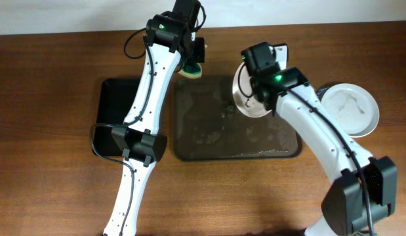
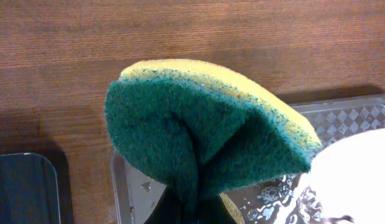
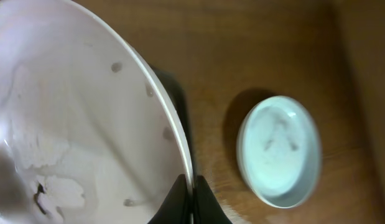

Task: Clean dirty plates on tray and stack at the side

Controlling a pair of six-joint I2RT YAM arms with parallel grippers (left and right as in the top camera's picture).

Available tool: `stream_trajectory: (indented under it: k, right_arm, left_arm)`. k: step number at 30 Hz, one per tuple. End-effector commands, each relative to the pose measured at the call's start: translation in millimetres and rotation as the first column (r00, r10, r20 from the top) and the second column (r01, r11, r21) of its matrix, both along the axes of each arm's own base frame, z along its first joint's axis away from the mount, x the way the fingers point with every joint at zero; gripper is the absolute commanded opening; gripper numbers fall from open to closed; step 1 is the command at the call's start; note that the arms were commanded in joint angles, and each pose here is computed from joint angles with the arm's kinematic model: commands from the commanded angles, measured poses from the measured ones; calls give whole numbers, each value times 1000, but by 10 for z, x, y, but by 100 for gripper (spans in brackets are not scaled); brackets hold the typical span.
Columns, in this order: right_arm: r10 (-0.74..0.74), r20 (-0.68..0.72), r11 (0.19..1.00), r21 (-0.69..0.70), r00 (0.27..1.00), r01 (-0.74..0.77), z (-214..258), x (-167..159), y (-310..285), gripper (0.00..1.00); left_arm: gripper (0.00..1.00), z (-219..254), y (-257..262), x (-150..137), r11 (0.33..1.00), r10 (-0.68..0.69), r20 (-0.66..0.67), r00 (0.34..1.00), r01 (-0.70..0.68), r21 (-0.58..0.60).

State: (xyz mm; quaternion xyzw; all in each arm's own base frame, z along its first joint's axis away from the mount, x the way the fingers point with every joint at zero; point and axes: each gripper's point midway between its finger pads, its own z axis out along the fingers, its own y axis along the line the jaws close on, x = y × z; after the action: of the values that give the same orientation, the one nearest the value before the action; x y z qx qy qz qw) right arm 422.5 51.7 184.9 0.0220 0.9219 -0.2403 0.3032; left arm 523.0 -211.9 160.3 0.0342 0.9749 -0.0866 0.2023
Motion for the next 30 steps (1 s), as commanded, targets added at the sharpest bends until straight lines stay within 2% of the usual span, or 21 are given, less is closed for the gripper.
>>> stream_trajectory:
  k: [1, 6, 11, 14, 16, 17, 18, 20, 21, 24, 27, 29, 30]
  right_arm:
    - [-75, 203, 969, -218, 976, 119, 555, -131, -51, 4]
    - [-54, 381, 885, -409, 923, 221, 1028, -298, 96, 4]
    - [-53, 435, 869, -424, 899, 256, 1132, -347, 143, 4]
    - [-71, 453, 887, -379, 889, 264, 1096, -336, 149, 4]
    - [-73, 344, 955, -246, 936, 165, 765, -247, 218, 4]
    - [-63, 211, 993, -87, 976, 83, 425, -191, 281, 4]
    - [-52, 120, 998, 41, 991, 48, 209, -176, 318, 4]
    - [-9, -92, 931, 364, 996, 42, -326, -206, 401, 4]
    - [-29, -165, 883, 459, 986, 103, -570, -244, 370, 4]
    - [-54, -266, 802, 563, 962, 201, -1227, -365, 242, 4]
    - [-23, -272, 767, 612, 962, 192, -1489, -455, 315, 4]
    - [8, -262, 778, 607, 965, 159, -1490, -441, 321, 14]
    - [45, -245, 790, 602, 968, 116, -1477, -409, 329, 28]
  left_arm:
    - [0, 170, 34, 2, 1000, -8, 35, 999, 9, -10]
    - [0, 161, 40, -15, 1000, -8, 27, 1000, 9, -7]
    - [0, 147, 51, -41, 1000, -9, 15, 1000, 9, -2]
    - [0, 145, 52, -45, 1000, -9, 14, 1000, 9, -2]
    - [0, 144, 52, -46, 1000, -9, 13, 1000, 9, -2]
    - [0, 140, 55, -54, 1000, -9, 9, 1000, 9, 0]
    - [0, 137, 58, -60, 1000, -9, 7, 1000, 9, 1]
    - [0, 135, 58, -64, 1000, -9, 5, 1000, 9, 1]
    - [0, 136, 58, -62, 1000, -9, 6, 1000, 9, 1]
    - [0, 134, 52, -64, 1000, -10, 5, 1000, 10, 1]
    - [0, 136, 52, -65, 1000, -10, 5, 1000, 10, 1]
    - [0, 136, 52, -65, 1000, -10, 5, 1000, 10, 1]
    - [0, 136, 52, -65, 1000, -10, 5, 1000, 10, 1]
